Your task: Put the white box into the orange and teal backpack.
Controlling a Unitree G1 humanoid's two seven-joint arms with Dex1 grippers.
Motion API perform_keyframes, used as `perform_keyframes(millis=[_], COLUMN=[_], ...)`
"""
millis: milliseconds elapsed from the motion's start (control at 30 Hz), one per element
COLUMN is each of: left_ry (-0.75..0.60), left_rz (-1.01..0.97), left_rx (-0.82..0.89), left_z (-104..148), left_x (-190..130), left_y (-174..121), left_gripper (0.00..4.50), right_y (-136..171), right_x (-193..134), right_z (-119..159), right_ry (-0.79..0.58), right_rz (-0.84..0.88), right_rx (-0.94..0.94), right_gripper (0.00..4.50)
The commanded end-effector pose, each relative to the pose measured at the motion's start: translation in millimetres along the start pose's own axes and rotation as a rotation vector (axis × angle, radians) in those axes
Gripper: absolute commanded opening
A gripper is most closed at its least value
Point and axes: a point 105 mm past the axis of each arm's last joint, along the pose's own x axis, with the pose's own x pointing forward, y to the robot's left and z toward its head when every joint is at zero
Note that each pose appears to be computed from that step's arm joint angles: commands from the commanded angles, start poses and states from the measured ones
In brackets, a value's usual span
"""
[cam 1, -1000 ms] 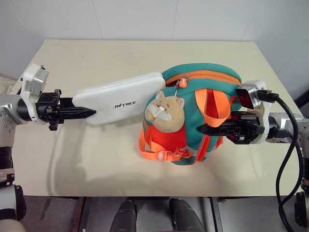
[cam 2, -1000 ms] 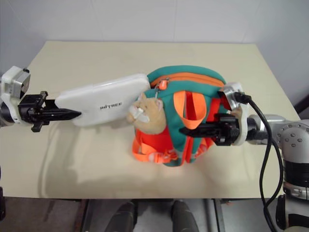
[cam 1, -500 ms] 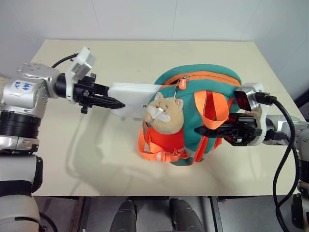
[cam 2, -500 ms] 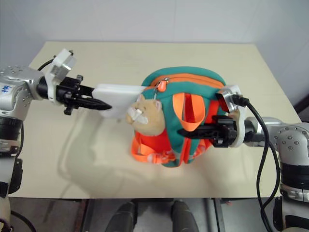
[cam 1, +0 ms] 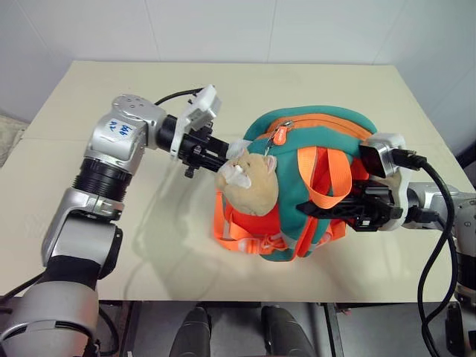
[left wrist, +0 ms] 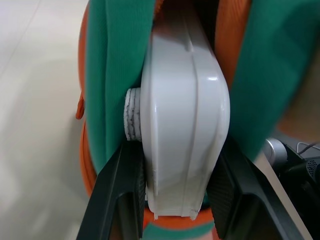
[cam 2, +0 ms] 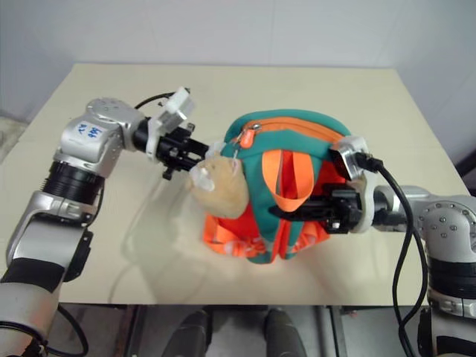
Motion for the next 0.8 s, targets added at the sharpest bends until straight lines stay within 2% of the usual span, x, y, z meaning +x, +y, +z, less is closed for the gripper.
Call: perform_keyframes(millis=[33, 233, 433, 667, 767, 800], left_ry=[-0.033, -0.083, -0.049, -0.064, -0.072, -0.066], left_rz=[-0.145, -0.127, -0.106, -0.027, 0.018, 0.025], left_rx=[0.107, 0.104, 0.104, 0.107, 0.106, 0.110], left_z=[24.1, 28.1, 17.0, 12.7, 12.6, 11.8], left_x=[30.9, 44.6, 44.2, 29.1, 11.7, 5.5], left_y=[-15.1, -16.3, -19.6, -17.5, -13.7, -13.3], left_gripper=[1.27, 1.27, 1.27, 3.51, 4.35, 4.45], right_y=[1.1, 0.0, -2.4, -3.7, -4.1, -4.3], right_x=[1.4, 2.7, 4.1, 5.1, 4.8, 4.8], right_z=[1.6, 0.1, 0.6, 0.9, 0.7, 0.8], right_ry=[-0.016, -0.026, -0.031, -0.034, -0.033, -0.033], right_rz=[-0.008, -0.008, -0.006, -0.002, -0.004, -0.004], right_rx=[-0.027, -0.026, -0.027, -0.029, -0.029, -0.030], right_gripper=[0.07, 0.07, 0.07, 0.07, 0.07, 0.07])
